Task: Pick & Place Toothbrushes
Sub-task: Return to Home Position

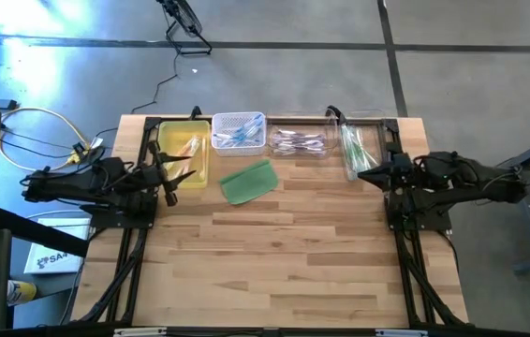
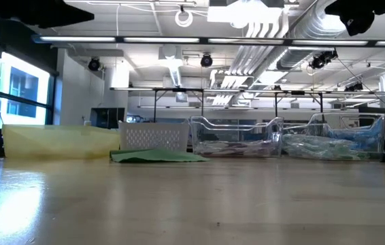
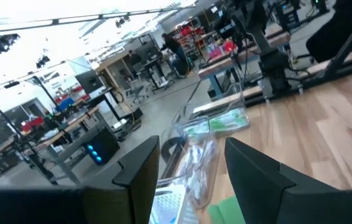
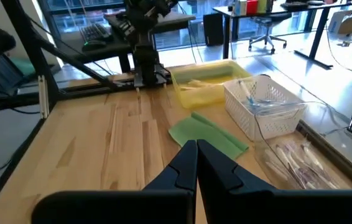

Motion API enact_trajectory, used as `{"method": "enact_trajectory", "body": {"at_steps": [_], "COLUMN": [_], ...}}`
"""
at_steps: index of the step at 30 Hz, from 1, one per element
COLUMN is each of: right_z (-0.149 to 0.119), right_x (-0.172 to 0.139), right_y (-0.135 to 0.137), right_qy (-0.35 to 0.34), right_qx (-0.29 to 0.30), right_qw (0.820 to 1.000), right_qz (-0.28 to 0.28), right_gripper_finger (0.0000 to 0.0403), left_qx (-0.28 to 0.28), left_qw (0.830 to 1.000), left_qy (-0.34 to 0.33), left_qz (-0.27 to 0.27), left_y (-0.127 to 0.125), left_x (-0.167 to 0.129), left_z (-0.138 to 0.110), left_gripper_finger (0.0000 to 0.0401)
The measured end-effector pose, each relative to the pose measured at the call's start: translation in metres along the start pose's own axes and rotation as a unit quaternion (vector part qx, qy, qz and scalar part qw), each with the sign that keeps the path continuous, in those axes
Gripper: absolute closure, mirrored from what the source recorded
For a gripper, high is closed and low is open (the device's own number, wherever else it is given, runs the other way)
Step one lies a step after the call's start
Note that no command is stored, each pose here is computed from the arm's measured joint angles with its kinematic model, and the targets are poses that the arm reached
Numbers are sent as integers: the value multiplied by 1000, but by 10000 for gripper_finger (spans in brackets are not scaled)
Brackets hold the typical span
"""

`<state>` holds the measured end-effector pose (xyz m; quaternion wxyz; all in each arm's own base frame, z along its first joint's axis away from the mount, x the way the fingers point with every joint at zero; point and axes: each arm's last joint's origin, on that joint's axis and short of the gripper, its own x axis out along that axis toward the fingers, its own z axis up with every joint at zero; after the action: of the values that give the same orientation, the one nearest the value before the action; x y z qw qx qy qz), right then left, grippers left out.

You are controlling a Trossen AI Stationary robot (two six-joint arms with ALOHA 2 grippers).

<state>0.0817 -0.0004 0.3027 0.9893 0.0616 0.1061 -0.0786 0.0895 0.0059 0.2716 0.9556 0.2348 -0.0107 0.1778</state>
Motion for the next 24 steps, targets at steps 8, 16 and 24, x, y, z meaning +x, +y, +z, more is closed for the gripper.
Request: {"method": "enact_trajectory", "body": {"at_steps": [8,16,24], "right_z": [-6,-11,-15], "right_x": [-28,-53,-65], "right_y": [-7,-15,-19], "right_qy": [-34,-82,-110], "right_qx": [27,52,47], "right_qw": [999,995,993], "right_qz": [6,-16,-18], "right_gripper_finger": [401,401,401], "left_qx": [25,44,57], "left_qw": [1000,998,996], "left_qy": [12,46,69], "left_qz": [-6,-7,9], "left_y": [2,0,0], "left_x": [-9,-10,-11], "left_z": [-5,-11,-14], "left_gripper_finger": [224,224,224]}}
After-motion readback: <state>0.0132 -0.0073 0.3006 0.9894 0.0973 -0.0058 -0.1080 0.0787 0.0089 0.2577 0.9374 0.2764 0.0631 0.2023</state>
